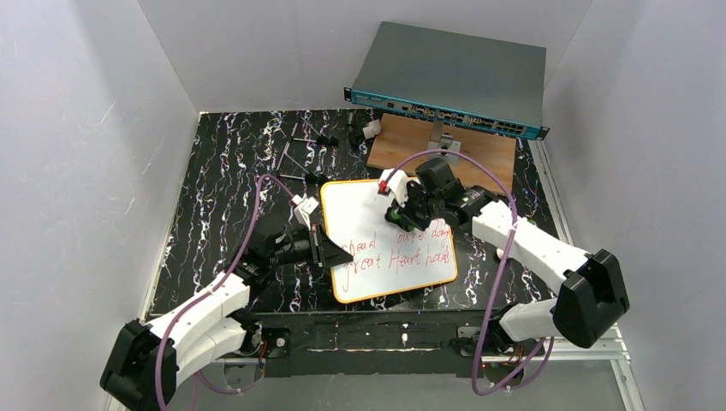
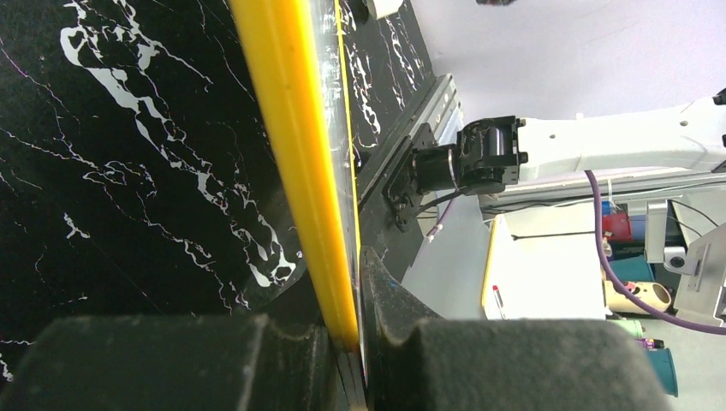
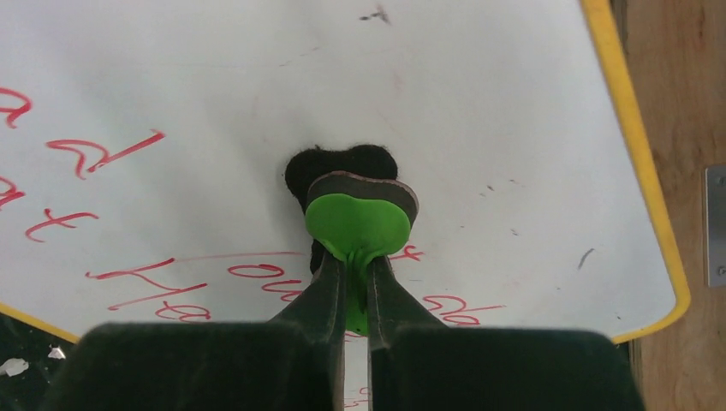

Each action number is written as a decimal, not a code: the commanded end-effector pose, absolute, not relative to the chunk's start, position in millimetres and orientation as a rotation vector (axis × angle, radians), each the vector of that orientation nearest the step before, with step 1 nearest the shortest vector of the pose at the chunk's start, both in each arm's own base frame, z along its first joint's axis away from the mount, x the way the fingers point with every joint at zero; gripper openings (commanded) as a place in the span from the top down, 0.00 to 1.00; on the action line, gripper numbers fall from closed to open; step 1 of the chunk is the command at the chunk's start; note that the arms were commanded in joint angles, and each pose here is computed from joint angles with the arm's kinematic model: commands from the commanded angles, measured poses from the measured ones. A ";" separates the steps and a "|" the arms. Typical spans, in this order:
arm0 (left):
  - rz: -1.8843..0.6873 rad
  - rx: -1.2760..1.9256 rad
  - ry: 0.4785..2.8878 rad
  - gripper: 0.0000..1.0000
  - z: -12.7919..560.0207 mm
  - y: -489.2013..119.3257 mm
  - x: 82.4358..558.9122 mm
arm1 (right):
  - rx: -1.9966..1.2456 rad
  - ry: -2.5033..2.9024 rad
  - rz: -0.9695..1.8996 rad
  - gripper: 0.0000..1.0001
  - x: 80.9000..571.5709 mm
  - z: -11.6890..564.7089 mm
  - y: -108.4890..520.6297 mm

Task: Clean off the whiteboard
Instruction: Erase the whiteboard at the center of the board.

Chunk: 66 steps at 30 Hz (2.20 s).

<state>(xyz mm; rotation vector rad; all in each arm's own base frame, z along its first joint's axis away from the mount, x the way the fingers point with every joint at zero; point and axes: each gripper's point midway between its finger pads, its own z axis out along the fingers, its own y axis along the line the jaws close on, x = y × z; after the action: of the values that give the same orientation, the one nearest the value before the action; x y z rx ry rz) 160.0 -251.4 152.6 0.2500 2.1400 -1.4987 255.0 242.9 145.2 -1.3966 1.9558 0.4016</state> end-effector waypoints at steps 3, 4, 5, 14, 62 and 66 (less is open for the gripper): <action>-1.575 0.550 1.843 1.00 205.9 -264.0 149.3 | -1.308 1.939 0.349 0.99 300.9 177.2 255.1; -1.573 0.549 1.842 1.00 205.6 -263.7 149.2 | -1.314 1.929 0.382 0.99 300.4 184.4 263.2; -1.571 0.548 1.843 1.00 205.3 -263.4 149.3 | -1.331 1.925 0.408 0.99 298.0 186.7 270.3; -1.568 0.550 1.837 1.00 206.5 -263.9 150.3 | -1.649 1.827 0.571 0.99 209.6 153.8 295.0; -1.559 0.568 1.833 1.00 205.1 -263.0 148.8 | -1.470 1.895 0.555 0.99 250.1 169.5 268.4; -1.564 0.567 1.833 1.00 204.6 -264.0 149.7 | -1.483 1.934 0.500 0.99 237.6 141.6 245.5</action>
<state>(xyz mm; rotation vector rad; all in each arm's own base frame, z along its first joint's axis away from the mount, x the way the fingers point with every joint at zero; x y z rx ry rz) 161.3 -252.2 154.0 0.2982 2.1108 -1.4884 259.3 256.0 162.6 -1.4373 1.9287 0.4774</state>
